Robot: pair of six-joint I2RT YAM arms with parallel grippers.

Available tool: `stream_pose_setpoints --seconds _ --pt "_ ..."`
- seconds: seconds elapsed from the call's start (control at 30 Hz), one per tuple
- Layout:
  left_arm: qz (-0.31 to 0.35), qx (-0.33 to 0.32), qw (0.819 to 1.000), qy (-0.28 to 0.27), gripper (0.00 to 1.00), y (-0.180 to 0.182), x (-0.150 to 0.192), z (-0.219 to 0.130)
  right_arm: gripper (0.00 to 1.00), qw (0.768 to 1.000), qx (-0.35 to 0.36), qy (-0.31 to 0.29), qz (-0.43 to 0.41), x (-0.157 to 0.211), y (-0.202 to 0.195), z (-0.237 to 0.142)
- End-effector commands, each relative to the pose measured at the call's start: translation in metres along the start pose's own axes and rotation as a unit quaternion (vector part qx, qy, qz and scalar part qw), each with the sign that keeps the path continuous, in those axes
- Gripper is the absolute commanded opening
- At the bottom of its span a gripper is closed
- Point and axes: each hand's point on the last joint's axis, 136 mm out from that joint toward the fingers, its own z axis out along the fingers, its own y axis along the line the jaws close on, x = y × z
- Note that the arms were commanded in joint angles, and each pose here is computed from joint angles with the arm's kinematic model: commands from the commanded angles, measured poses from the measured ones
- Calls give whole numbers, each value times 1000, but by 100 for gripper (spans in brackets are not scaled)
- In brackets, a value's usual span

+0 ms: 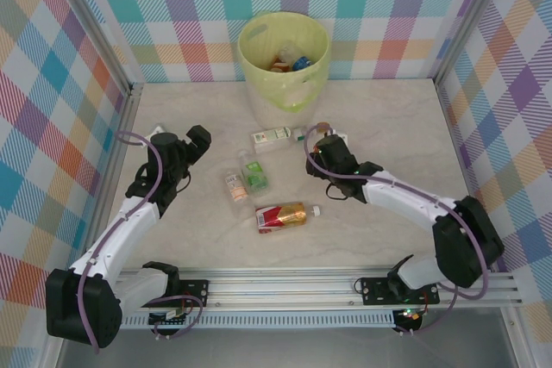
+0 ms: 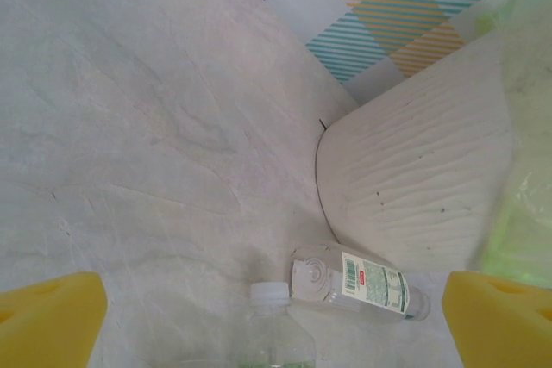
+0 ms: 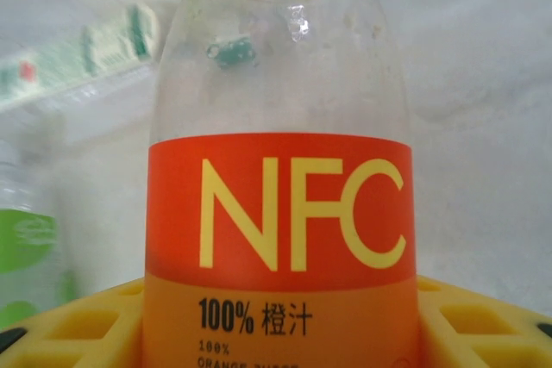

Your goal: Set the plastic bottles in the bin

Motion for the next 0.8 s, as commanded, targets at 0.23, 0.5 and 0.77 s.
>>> stream_pose_setpoints --seconds 0.23,0.5,0.77 --pt "30 -3 998 55 100 13 21 -12 42 985 -106 -138 -19 -80 35 -83" --pt "33 -1 996 77 100 16 31 -14 42 954 -176 -240 -32 -165 74 -153" --pt "30 14 993 114 100 16 47 -13 43 937 -234 -257 -24 -244 110 -129"
